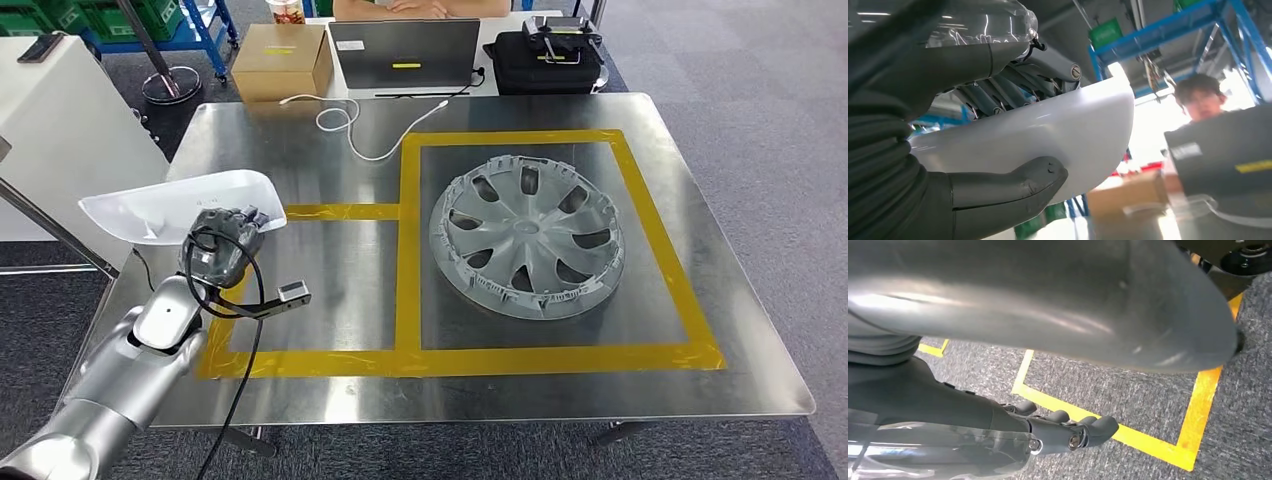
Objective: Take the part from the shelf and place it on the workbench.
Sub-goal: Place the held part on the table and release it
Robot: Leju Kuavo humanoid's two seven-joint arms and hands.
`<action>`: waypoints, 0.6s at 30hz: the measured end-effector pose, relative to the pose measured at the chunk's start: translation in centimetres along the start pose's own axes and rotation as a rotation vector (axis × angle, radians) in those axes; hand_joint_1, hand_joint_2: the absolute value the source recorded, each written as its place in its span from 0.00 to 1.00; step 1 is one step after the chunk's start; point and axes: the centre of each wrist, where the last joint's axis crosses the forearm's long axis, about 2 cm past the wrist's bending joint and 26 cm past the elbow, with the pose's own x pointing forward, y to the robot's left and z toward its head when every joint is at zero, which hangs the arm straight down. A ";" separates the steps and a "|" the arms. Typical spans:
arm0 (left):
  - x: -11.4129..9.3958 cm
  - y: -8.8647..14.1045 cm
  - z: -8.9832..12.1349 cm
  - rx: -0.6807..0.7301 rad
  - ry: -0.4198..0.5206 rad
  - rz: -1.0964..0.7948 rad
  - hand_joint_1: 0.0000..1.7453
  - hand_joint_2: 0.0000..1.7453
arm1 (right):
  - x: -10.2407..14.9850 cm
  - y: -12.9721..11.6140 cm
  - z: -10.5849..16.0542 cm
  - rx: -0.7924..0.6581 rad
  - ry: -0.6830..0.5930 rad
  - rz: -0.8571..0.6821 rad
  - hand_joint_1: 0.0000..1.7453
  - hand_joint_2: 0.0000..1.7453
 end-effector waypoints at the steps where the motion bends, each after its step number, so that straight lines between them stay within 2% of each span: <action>1: 0.5 -0.3 0.2 -0.009 -0.004 0.013 1.00 1.00 | 0.0 0.0 0.0 0.001 0.001 0.001 0.00 0.00; 8: 3.3 -2.1 1.0 -0.055 -0.015 0.061 1.00 1.00 | 0.3 0.2 -0.1 0.008 0.007 0.019 0.00 0.00; 18: 8.5 -0.9 -1.6 -0.039 -0.091 0.125 1.00 1.00 | 0.9 0.1 -0.1 0.016 0.014 0.046 0.00 0.00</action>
